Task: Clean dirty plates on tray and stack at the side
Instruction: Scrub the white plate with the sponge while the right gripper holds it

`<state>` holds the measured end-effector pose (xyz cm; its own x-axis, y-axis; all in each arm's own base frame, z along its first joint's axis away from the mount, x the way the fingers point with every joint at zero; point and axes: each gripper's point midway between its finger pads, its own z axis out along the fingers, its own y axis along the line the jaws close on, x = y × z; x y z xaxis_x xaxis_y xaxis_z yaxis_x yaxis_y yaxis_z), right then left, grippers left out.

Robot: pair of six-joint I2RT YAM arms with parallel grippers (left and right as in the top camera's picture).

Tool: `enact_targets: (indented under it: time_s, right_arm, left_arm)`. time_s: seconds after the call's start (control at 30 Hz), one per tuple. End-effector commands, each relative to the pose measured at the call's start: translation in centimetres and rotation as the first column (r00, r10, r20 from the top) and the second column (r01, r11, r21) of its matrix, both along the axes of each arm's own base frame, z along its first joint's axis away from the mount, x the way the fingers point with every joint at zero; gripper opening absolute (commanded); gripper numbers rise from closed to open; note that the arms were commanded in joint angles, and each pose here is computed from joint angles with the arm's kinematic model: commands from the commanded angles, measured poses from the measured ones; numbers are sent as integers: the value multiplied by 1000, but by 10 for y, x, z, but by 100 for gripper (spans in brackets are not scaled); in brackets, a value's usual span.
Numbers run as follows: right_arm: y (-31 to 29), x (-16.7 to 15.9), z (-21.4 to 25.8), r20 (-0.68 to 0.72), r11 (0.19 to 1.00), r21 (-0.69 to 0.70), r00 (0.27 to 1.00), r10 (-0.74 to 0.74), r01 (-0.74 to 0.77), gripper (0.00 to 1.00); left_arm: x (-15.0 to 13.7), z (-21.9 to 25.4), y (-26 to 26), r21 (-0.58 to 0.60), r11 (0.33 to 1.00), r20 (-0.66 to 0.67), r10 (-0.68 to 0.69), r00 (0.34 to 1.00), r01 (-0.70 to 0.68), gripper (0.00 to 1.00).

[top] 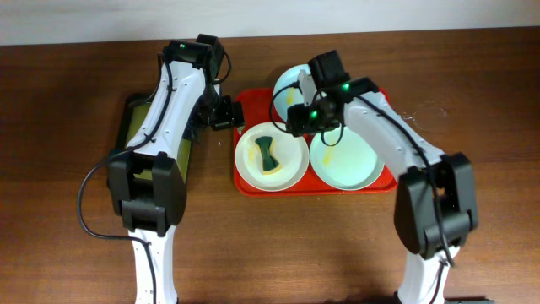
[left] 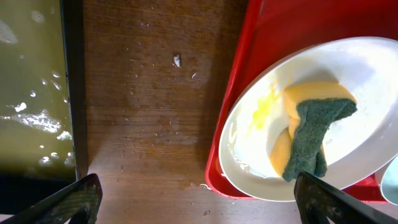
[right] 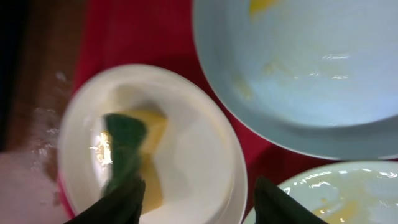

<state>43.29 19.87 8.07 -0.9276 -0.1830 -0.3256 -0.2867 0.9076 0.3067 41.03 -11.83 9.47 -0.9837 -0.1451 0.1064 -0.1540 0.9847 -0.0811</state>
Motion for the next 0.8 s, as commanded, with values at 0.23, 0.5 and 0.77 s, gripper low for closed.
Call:
enact_targets:
  time_s: [0.23, 0.5, 0.77]
  right_arm:
    - [-20, -18, -84, -170, 987, -147, 984, 44, -70, 54]
    - [-47, -45, -87, -308, 977, -211, 949, -67, 0, 24]
    - [-42, -46, -86, -316, 982, -189, 947, -58, -3, 18]
  left_arm:
    - [5, 6, 0, 0, 1000, 41, -21, 999, 21, 84]
    - [-14, -29, -56, -67, 991, 20, -113, 993, 114, 46]
    - [-27, -74, -116, -180, 974, 60, -129, 990, 138, 50]
